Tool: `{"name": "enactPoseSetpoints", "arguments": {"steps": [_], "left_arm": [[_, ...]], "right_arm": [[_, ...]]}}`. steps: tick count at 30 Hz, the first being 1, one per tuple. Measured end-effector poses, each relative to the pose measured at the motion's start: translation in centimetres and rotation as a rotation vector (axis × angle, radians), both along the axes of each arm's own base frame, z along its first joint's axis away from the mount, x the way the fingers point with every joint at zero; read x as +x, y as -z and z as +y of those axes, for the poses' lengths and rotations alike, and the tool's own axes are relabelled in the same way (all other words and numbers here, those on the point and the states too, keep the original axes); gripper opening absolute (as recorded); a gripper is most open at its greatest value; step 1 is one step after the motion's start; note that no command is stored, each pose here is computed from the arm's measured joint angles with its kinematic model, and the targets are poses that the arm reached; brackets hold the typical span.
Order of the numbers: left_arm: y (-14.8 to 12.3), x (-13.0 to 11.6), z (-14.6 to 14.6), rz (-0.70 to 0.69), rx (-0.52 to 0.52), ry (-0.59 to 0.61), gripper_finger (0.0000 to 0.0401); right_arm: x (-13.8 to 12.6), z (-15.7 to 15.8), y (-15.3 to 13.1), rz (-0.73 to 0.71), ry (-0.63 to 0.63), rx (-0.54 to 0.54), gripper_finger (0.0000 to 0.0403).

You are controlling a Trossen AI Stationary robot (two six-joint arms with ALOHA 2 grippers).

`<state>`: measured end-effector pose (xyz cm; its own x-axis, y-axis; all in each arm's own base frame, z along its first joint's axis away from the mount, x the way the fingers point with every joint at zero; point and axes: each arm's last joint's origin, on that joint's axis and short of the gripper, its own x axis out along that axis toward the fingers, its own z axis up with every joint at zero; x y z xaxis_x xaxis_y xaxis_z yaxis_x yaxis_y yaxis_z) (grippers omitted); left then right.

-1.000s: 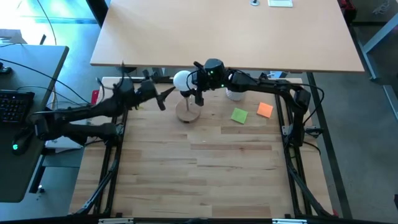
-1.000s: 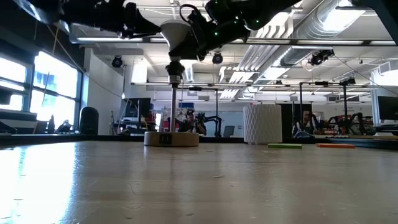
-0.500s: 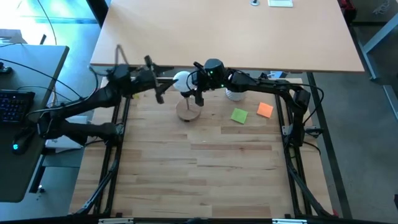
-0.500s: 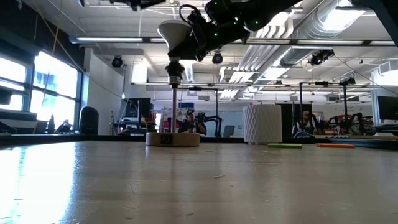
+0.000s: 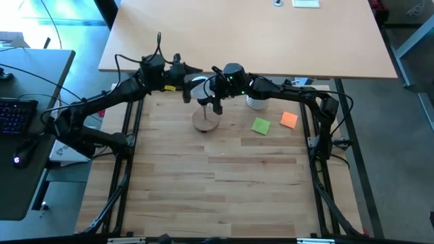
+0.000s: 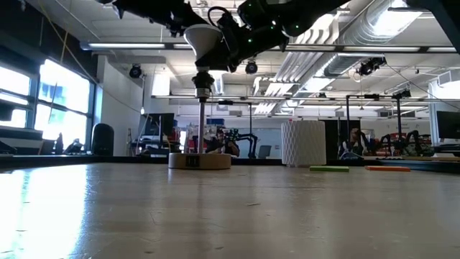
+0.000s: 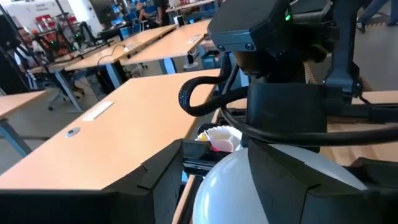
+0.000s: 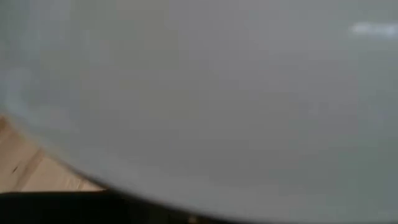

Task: Screw lightbulb
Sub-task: Insert the lightbulb into the lamp socket

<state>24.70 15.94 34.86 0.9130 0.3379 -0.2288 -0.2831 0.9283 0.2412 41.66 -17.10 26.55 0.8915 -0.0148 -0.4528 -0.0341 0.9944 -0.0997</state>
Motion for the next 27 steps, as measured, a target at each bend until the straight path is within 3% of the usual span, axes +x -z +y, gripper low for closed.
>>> {"name": "enactPoseSetpoints", "arguments": {"steps": [7,17,27], "left_arm": [[0.3,-0.3,0.1,0.006,-0.092,0.012,0.0175],[0.5,-0.3,0.0,0.013,-0.109,0.036,0.0174],[0.6,-0.3,0.0,0.015,-0.125,0.042,0.0174]], "right_arm": [[0.1,0.0,0.0,-0.013,0.002,-0.001,0.0154],[-0.2,-0.4,-0.1,-0.012,0.010,0.006,0.0247],[-1.6,-0.7,-1.7,0.001,0.050,-0.002,0.0255]]}}
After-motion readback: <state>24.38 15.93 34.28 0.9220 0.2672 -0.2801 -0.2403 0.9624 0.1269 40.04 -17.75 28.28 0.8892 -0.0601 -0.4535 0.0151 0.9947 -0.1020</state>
